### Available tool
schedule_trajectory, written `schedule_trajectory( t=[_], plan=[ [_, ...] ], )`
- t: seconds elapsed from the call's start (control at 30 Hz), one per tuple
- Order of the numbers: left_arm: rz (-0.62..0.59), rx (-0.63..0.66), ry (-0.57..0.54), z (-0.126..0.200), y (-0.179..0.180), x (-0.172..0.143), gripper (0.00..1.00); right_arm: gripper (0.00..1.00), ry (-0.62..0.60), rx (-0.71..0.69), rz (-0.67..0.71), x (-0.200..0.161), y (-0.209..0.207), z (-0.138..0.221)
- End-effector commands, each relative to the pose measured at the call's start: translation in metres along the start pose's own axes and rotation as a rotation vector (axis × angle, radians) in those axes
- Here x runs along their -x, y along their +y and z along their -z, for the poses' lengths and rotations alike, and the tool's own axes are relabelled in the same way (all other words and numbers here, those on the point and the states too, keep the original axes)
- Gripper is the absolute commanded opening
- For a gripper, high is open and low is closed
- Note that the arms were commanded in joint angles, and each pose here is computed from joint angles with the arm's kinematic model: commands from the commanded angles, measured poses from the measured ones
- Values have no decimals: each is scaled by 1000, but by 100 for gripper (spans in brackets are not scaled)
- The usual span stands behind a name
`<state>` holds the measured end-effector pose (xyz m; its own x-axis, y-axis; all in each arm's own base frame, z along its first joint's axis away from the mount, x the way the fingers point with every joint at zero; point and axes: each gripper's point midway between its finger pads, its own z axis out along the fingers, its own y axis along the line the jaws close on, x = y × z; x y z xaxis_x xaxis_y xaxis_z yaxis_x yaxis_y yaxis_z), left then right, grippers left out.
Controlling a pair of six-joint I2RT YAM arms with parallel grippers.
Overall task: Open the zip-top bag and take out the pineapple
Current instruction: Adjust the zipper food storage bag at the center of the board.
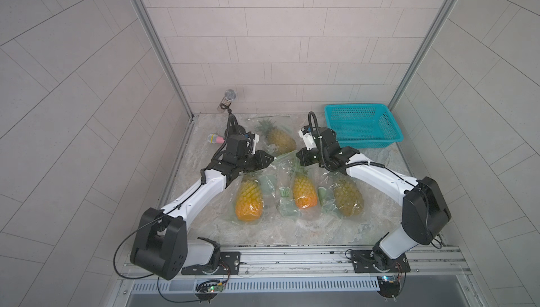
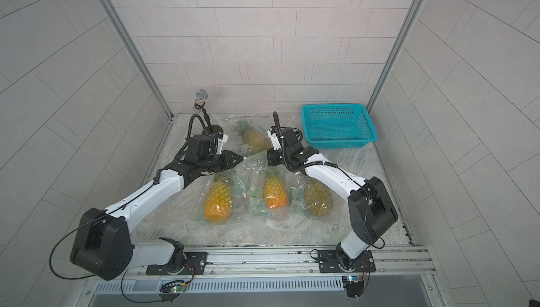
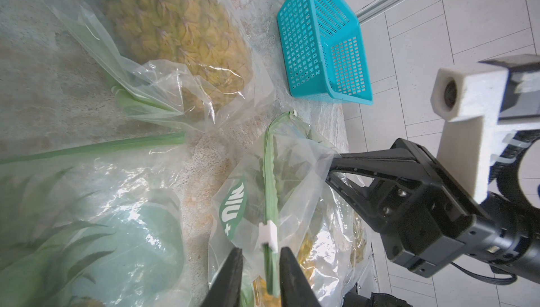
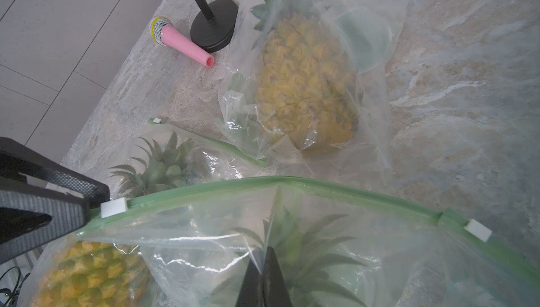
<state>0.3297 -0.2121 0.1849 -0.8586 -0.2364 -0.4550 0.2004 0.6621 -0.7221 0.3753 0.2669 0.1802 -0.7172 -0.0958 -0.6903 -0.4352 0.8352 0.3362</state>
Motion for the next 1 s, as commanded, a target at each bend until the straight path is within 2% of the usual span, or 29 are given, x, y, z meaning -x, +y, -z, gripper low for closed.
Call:
schedule_trajectory(
  t=[0.0,0.1,0.27,0.43,0.67,0.97],
  plan=[
    [-5,-28,-2,-4,-7,1,26,0,-51,17,4,13,8,9],
    [-1,-34,5,-7,-8,0,24,0,-51,16,5,14,8,9],
    [-7,-42,2,-6,-11,2,0,0,-52,13,10,14,8,12],
    [-56,-68,-2,2,-29,11,0,0,-77,14,25,20,12,24],
    [-189,-105,-20,29,-70,33,0,29,-178,-15,79,37,14,65],
    [-286,-178,-69,51,-119,55,0,39,-248,-83,125,54,2,103]
  ],
)
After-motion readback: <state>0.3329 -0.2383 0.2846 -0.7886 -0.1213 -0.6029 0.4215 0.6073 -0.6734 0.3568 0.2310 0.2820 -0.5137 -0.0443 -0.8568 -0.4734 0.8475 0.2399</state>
